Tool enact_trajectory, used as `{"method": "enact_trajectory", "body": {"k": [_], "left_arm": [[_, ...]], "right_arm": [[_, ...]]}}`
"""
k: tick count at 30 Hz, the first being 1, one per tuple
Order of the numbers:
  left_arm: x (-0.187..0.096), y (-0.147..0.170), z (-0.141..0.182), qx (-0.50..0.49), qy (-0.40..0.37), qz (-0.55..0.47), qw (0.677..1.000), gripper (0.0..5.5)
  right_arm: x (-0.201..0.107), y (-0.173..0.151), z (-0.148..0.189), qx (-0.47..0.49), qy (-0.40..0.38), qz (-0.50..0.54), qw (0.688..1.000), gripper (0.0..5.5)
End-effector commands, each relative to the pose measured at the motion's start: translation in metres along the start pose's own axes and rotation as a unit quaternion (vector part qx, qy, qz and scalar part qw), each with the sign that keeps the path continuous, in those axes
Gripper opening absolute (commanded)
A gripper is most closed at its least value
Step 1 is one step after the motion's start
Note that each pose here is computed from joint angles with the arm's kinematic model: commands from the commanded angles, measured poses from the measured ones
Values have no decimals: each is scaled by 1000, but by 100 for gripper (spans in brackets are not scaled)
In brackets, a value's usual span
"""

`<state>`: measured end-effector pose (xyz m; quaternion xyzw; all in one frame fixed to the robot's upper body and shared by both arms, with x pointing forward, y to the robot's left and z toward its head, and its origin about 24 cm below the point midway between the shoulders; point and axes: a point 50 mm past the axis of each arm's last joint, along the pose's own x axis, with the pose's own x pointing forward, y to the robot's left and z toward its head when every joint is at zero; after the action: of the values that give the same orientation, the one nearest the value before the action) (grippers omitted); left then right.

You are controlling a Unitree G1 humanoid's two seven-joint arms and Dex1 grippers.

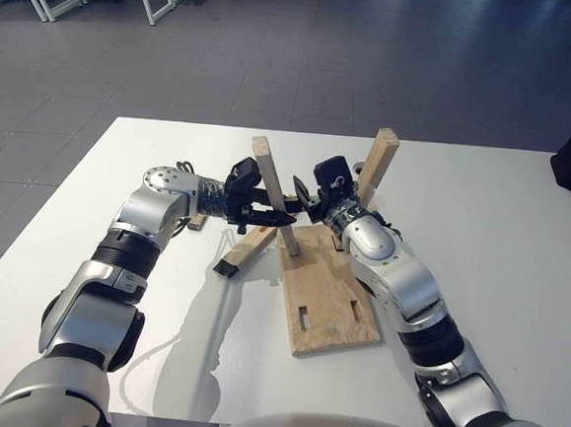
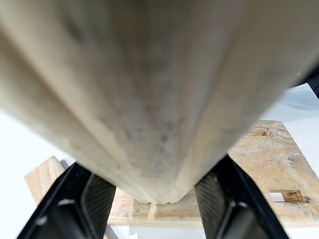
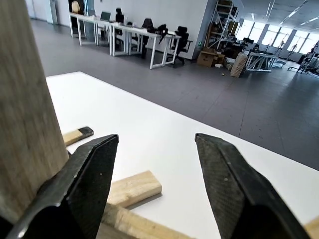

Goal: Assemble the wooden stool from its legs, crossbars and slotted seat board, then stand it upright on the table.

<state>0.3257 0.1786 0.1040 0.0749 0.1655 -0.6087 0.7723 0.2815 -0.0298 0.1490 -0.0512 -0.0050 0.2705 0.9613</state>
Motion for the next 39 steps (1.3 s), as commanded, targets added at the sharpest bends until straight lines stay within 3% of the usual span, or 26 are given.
{"method": "enact_trajectory", "body": {"k": [1, 4, 6, 7, 9, 11, 12, 15, 18, 20, 21, 23, 27, 28, 30, 32, 34, 39], "left_arm": [[3, -30, -109, -90, 257, 14, 962, 206], [-4, -30, -110, -93, 252, 26, 963, 206], [-8, -29, -111, -94, 251, 37, 963, 206], [-8, -28, -110, -94, 250, 38, 963, 206], [-5, -27, -106, -101, 231, 31, 967, 206], [-4, -26, -102, -100, 216, 19, 971, 206], [-3, -26, -100, -96, 216, 14, 972, 206], [-3, -24, -98, -85, 224, 6, 971, 206], [6, -20, -94, -67, 239, -10, 969, 206], [14, -16, -86, -51, 243, -21, 969, 206], [19, -14, -84, -45, 242, -24, 969, 206], [25, -13, -83, -39, 240, -28, 970, 206], [31, -20, -89, -29, 213, -46, 976, 206], [30, -22, -89, -26, 202, -59, 977, 206], [25, -22, -84, -19, 178, -74, 981, 206], [22, -19, -75, -8, 154, -82, 985, 206], [22, -15, -66, 9, 141, -84, 986, 206], [30, -1, -40, 41, 85, -67, 993, 206]], "right_arm": [[-72, -31, 17, 78, 10, 81, 994, 284], [-115, -47, 14, 81, 101, 235, 963, 284], [-130, -79, 10, 83, 156, 232, 957, 284], [-132, -95, 7, 79, 176, 196, 961, 284], [-117, -148, -4, 54, 187, -9, 981, 284], [-99, -189, -4, 34, 148, -201, 968, 284], [-90, -195, -6, 38, 133, -246, 959, 284], [-45, -164, -21, 66, 115, -246, 960, 284], [8, -68, -10, 109, 73, -100, 986, 284], [15, -6, 16, 149, 28, 23, 988, 284], [12, 8, 23, 161, 17, 53, 985, 284], [7, 10, 24, 163, 18, 60, 985, 284], [-10, -37, 1, 137, 57, -5, 989, 284], [-26, -53, -9, 125, 82, -13, 989, 284], [-77, -71, -28, 98, 169, 67, 978, 284], [-121, -60, -42, 68, 256, 189, 946, 284], [-147, -43, -57, 81, 308, 264, 910, 284], [-151, -15, -81, 159, 316, 293, 888, 284]]}}
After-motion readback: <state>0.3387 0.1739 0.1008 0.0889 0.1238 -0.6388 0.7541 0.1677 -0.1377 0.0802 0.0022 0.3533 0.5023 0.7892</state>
